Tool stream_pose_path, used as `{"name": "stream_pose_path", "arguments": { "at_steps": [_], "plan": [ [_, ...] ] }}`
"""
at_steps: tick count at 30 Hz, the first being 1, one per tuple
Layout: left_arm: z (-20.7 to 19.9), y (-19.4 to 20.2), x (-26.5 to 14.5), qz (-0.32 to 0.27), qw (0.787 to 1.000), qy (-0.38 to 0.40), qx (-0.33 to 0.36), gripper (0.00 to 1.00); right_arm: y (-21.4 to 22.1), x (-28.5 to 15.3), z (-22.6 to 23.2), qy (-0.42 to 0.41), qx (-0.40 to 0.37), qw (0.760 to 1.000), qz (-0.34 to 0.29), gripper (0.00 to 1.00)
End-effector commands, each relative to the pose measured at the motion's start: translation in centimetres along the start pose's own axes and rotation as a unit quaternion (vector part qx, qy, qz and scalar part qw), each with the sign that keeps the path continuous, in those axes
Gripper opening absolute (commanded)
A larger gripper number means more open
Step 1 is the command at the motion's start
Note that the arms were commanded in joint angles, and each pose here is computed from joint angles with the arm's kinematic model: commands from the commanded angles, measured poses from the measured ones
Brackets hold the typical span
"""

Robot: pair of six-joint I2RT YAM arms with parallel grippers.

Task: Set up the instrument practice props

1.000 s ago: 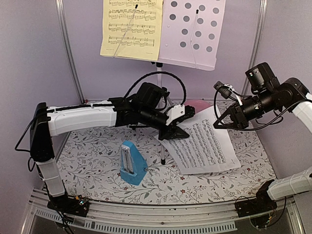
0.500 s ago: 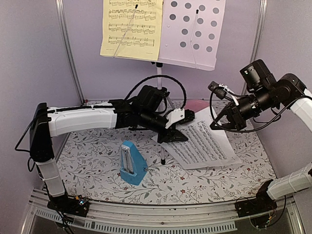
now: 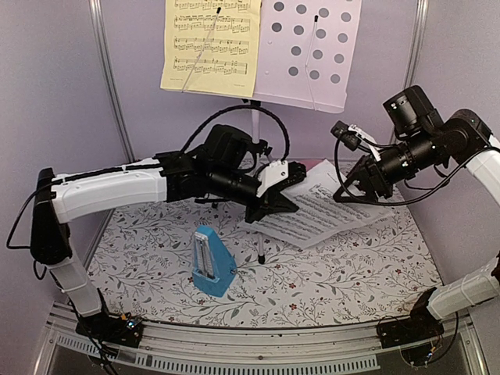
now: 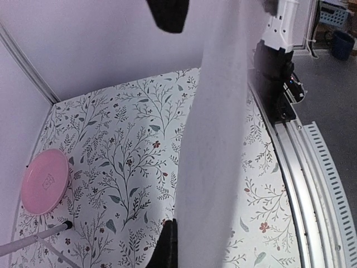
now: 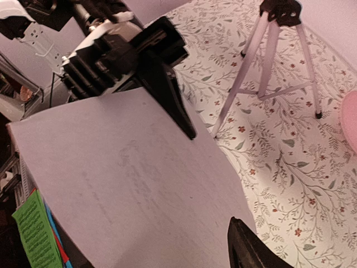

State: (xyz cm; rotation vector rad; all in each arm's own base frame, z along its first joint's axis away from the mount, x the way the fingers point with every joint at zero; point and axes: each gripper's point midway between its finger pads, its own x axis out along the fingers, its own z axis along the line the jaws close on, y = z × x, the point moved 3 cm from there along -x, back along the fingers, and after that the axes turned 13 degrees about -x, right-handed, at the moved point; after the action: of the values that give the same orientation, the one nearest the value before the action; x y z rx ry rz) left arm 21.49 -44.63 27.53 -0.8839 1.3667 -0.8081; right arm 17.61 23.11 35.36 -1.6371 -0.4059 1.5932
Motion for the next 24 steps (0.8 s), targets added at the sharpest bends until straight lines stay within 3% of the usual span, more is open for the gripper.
{"name": "stream_pose_path", "arguments": {
  "at_steps": [1, 5, 11, 19, 24],
  "plan": [
    [-0.7, -3.2, -3.6, -0.043, 0.999, -0.028, -0.007, 0.00, -4.1, -3.7, -1.2, 0.090, -0.031, 0.992, -0.080, 0.66],
    [-1.4, -5.8, -7.2, -0.090, 0.994, -0.051, -0.026, 0.00, -8.7, -7.9, -1.2, 0.138, -0.044, 0.968, -0.204, 0.79],
    [-1.7, -11.1, -13.5, -0.176, 0.979, -0.082, -0.056, 0.00, -14.5, -14.4, -1.3, 0.191, -0.022, 0.905, -0.379, 0.76],
    [0.6, -17.7, -20.1, -0.275, 0.948, -0.121, -0.108, 0.00, -18.3, -15.6, -4.2, 0.243, 0.020, 0.871, -0.427, 0.74],
    [2.6, -19.7, -23.4, -0.312, 0.927, -0.161, -0.133, 0.00, -19.6, -16.5, -5.0, 0.254, 0.039, 0.847, -0.465, 0.73]
  ]
}}
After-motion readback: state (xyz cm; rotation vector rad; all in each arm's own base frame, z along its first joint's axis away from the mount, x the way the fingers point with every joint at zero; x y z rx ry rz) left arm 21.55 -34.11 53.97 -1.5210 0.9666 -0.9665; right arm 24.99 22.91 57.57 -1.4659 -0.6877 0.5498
